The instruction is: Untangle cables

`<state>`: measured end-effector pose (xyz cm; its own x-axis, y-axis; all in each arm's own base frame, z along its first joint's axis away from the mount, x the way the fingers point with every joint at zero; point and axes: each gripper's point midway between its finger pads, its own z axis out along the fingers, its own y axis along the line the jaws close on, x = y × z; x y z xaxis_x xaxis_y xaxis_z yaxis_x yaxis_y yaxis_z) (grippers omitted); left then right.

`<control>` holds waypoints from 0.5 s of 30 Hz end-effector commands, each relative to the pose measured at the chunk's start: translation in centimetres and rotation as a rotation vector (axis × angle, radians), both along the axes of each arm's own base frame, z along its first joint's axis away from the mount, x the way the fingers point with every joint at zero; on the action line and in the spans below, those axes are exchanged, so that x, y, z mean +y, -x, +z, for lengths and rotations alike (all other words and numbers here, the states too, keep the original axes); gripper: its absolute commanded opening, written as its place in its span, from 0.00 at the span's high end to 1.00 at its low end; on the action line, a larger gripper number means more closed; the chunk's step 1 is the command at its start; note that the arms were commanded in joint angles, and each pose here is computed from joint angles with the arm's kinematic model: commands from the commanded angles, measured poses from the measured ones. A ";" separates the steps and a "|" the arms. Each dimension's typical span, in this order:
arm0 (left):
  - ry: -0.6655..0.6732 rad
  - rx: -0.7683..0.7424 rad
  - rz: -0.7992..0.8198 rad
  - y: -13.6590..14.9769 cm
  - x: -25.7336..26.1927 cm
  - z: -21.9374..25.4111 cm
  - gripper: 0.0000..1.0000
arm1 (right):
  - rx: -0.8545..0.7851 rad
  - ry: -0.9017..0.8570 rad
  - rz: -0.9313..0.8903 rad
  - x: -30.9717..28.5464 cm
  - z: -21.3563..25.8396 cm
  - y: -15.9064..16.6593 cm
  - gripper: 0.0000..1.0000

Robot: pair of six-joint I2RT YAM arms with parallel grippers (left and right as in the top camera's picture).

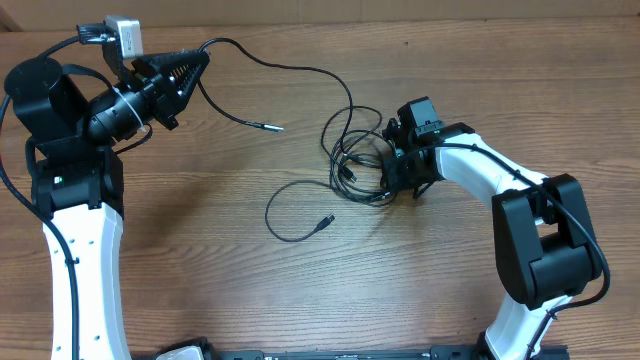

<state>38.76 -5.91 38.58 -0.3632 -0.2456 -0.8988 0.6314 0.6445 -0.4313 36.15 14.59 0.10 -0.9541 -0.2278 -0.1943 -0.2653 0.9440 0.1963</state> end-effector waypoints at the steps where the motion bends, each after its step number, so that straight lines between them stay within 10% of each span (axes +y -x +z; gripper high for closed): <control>1: -0.019 -0.034 0.009 0.1 0.2 0.8 0.96 | 0.011 0.011 -0.019 0.0 0.5 -0.5 0.96; 15: -0.085 0.069 0.250 -2.1 3.6 -2.1 0.96 | -0.285 0.309 -0.324 -9.2 18.7 -8.1 0.96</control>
